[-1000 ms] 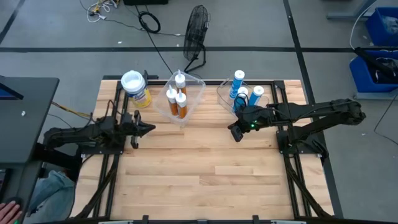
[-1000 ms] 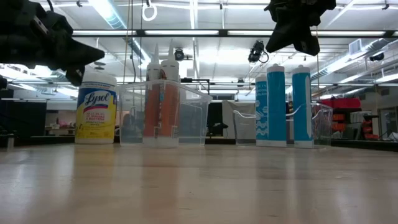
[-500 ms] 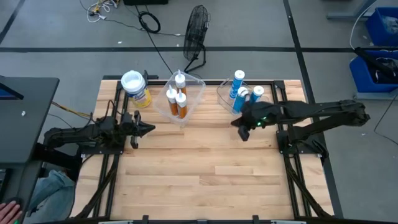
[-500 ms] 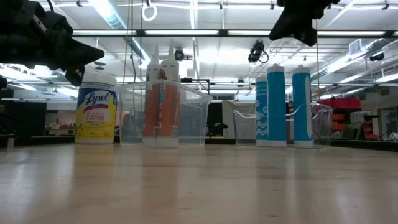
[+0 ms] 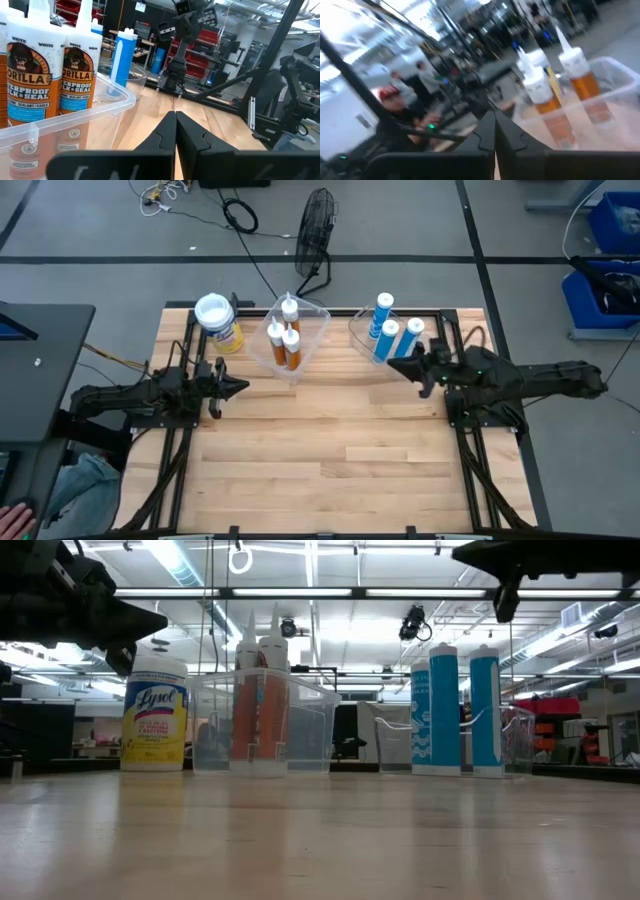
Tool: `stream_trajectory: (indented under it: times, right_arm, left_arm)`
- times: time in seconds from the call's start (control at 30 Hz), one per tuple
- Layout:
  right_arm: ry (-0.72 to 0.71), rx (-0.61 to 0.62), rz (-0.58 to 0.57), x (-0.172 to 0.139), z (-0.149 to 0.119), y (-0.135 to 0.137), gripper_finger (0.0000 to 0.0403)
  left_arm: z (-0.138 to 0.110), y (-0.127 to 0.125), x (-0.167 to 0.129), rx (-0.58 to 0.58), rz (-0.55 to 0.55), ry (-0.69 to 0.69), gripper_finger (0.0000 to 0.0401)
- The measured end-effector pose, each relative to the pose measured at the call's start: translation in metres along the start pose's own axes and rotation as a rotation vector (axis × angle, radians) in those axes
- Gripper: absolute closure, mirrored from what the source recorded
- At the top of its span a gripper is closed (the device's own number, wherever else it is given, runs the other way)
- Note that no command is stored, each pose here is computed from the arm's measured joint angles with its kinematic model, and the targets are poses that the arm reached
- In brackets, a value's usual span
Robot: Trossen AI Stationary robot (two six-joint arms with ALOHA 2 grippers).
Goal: Pick & place silicon tubes, Sealant and Lysol wipes
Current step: Return to Home Position
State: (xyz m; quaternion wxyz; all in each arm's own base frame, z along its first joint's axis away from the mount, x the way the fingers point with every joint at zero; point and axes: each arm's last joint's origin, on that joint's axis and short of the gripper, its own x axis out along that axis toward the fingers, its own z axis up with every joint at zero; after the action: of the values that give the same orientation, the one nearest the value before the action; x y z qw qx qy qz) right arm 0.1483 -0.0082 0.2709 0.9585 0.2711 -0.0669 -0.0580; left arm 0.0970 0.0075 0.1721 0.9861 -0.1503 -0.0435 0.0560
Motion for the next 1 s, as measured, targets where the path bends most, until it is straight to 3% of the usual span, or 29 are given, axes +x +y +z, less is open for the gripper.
stream_trajectory:
  times: [0.27,0.6,0.9,1.0]
  right_arm:
    - [-0.131,-0.043,0.193,-0.042,-0.002,-0.003,0.0402]
    - [-0.217,-0.165,0.298,-0.08,0.002,-0.003,0.0403]
    - [-0.162,-0.244,0.366,-0.078,-0.012,-0.009,0.0403]
    - [-0.204,-0.266,0.382,-0.074,-0.022,-0.014,0.0403]
  left_arm:
    - [0.0,0.0,0.0,0.0,-0.004,-0.002,0.0394]
    - [0.0,0.0,0.0,-0.001,-0.005,-0.003,0.0394]
    - [0.0,0.0,0.0,0.0,-0.004,-0.002,0.0394]
    - [0.0,0.0,0.0,0.0,-0.003,0.0,0.0394]
